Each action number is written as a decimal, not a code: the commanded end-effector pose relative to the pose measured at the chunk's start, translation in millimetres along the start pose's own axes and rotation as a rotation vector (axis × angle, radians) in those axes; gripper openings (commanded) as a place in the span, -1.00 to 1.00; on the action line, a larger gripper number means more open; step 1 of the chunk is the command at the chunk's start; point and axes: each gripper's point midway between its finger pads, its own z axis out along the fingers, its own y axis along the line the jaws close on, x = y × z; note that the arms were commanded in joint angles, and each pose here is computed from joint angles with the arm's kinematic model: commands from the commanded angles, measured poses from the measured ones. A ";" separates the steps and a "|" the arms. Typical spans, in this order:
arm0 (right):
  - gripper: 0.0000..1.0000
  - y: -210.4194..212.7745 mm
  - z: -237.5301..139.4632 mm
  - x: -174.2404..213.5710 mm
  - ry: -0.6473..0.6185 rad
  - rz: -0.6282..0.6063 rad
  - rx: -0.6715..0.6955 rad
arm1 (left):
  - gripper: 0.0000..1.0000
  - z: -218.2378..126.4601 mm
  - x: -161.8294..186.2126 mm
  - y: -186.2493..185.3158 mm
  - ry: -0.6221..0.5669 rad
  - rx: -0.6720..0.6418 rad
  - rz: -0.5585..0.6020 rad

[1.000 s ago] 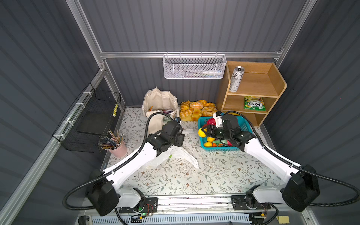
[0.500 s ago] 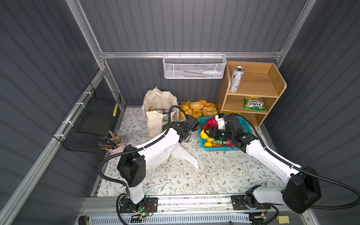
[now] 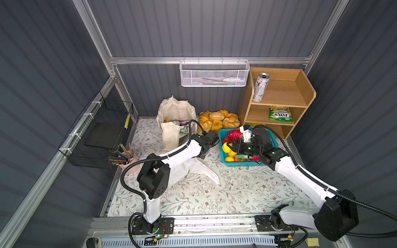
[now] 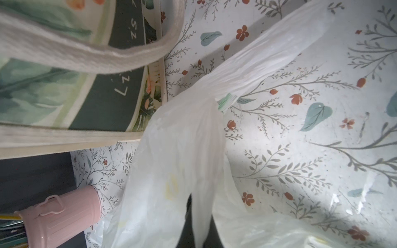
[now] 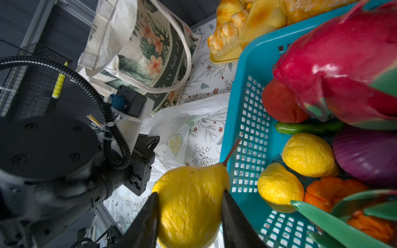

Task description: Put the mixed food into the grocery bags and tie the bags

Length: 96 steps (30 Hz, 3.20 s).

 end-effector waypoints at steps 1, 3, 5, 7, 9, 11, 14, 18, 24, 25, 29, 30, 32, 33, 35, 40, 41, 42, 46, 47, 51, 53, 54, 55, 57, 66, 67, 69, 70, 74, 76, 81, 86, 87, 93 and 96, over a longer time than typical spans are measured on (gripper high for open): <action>-0.12 6.6 -6.2 9.3 0.025 -0.011 -0.049 | -1.00 -24.2 -18.2 -17.3 -0.100 0.150 0.015; -0.12 12.6 -9.5 12.6 0.032 -0.011 -0.081 | -1.00 -49.8 -29.8 -32.0 -0.188 0.253 0.031; -0.12 20.9 -13.6 16.9 0.042 -0.011 -0.120 | -1.00 -78.3 -39.1 -43.0 -0.267 0.361 0.030; -0.12 28.9 -16.3 22.5 0.054 -0.020 -0.147 | -1.00 -102.9 -45.2 -50.3 -0.340 0.469 0.014; -0.12 35.7 -16.8 28.8 0.066 -0.030 -0.164 | -1.00 -125.1 -50.3 -53.1 -0.416 0.557 0.002; -0.12 40.1 -13.8 32.3 0.075 -0.028 -0.177 | -1.00 -132.6 -41.2 -57.0 -0.426 0.615 0.007; -0.13 41.2 -5.8 32.2 0.077 -0.028 -0.175 | -1.00 -146.4 -32.2 -64.4 -0.433 0.704 0.035; -0.14 42.3 7.2 27.1 0.087 -0.027 -0.173 | -1.00 -151.6 -5.3 -61.2 -0.412 0.735 0.092; -0.16 47.6 25.0 32.4 0.124 -0.040 -0.169 | -1.00 -172.6 1.7 -44.3 -0.542 0.753 0.056; -0.16 48.9 25.7 33.3 0.125 -0.038 -0.170 | -1.00 -179.6 -1.6 -43.1 -0.579 0.766 0.054; -0.16 58.0 13.4 30.7 0.103 -0.044 -0.175 | -1.00 -206.0 -19.8 -43.3 -0.655 0.821 0.066; -0.16 61.0 8.4 28.9 0.094 -0.048 -0.177 | -1.00 -212.5 -24.8 -44.1 -0.659 0.836 0.072; -0.16 66.6 -4.5 24.5 0.074 -0.055 -0.177 | -1.00 -225.2 -35.8 -45.6 -0.683 0.864 0.083; -0.16 70.3 -12.6 21.4 0.057 -0.065 -0.178 | -1.00 -234.5 -41.9 -47.1 -0.702 0.890 0.089; -0.16 74.4 -27.2 16.5 0.025 -0.076 -0.171 | -1.00 -250.5 -52.6 -46.8 -0.745 0.927 0.088; -0.17 83.0 -59.1 9.0 -0.040 -0.096 -0.166 | -1.00 -273.8 -66.8 -37.9 -0.836 0.943 0.067; -0.18 83.5 -59.8 8.2 -0.042 -0.096 -0.167 | -1.00 -271.2 -65.1 -39.6 -0.830 0.941 0.075; -0.18 83.1 -57.5 9.1 -0.036 -0.093 -0.165 | -1.00 -264.0 -60.6 -43.6 -0.808 0.941 0.088; -0.18 71.4 -38.0 5.5 -0.039 -0.094 -0.116 | -1.00 -229.7 -35.2 -62.6 -0.726 0.957 0.120; -0.18 65.3 -26.1 7.4 -0.023 -0.091 -0.099 | -1.00 -221.2 -28.9 -65.9 -0.711 0.958 0.120; -0.18 42.6 8.4 15.1 0.026 -0.095 -0.029 | -1.00 -191.8 -10.0 -75.8 -0.669 0.953 0.097; -0.17 35.2 22.0 20.0 0.047 -0.086 -0.020 | -1.00 -184.0 -6.3 -77.6 -0.662 0.955 0.086; -0.17 34.1 27.8 23.5 0.062 -0.083 -0.020 | -1.00 -180.7 -5.3 -77.8 -0.660 0.953 0.082; -0.16 32.5 32.6 26.3 0.071 -0.082 -0.015 | -1.00 -178.8 -5.1 -77.7 -0.659 0.953 0.078; -0.15 35.1 39.0 30.9 0.084 -0.086 -0.027 | -1.00 -176.7 -5.5 -76.9 -0.664 0.957 0.069; -0.13 55.8 58.1 58.7 0.181 -0.100 -0.117 | -1.00 -192.2 -13.0 -68.6 -0.720 0.973 0.058; -0.13 58.6 61.3 60.5 0.188 -0.096 -0.138 | -1.00 -195.1 -13.7 -67.8 -0.732 0.979 0.055; -0.12 63.8 71.7 67.2 0.219 -0.083 -0.185 | -1.00 -202.1 -16.8 -65.8 -0.763 0.996 0.042; -0.12 66.3 77.5 70.8 0.232 -0.078 -0.214 | -1.00 -204.4 -17.9 -64.8 -0.774 1.004 0.038; -0.11 90.1 90.5 86.7 0.282 -0.046 -0.439 | -1.00 -213.5 -24.2 -62.6 -0.809 1.062 0.027; -0.11 96.2 91.8 89.9 0.308 -0.044 -0.491 | -1.00 -213.2 -25.8 -60.8 -0.806 1.080 0.025; -0.10 88.9 88.2 86.8 0.285 -0.070 -0.437 | -1.00 -210.6 -27.3 -54.2 -0.791 1.092 0.014; -0.11 78.8 79.0 72.2 0.217 -0.075 -0.363 | -1.00 -216.2 -32.7 -56.5 -0.788 1.136 0.003; -0.12 81.6 73.6 67.8 0.204 -0.079 -0.368 | -1.00 -218.6 -34.1 -58.1 -0.789 1.155 0.001; -0.12 107.7 24.5 42.1 0.104 -0.143 -0.415 | -1.00 -225.7 -43.8 -64.8 -0.795 1.221 -0.006; -0.10 111.8 22.9 38.4 0.065 -0.144 -0.424 | -1.00 -229.2 -50.1 -70.1 -0.804 1.272 -0.020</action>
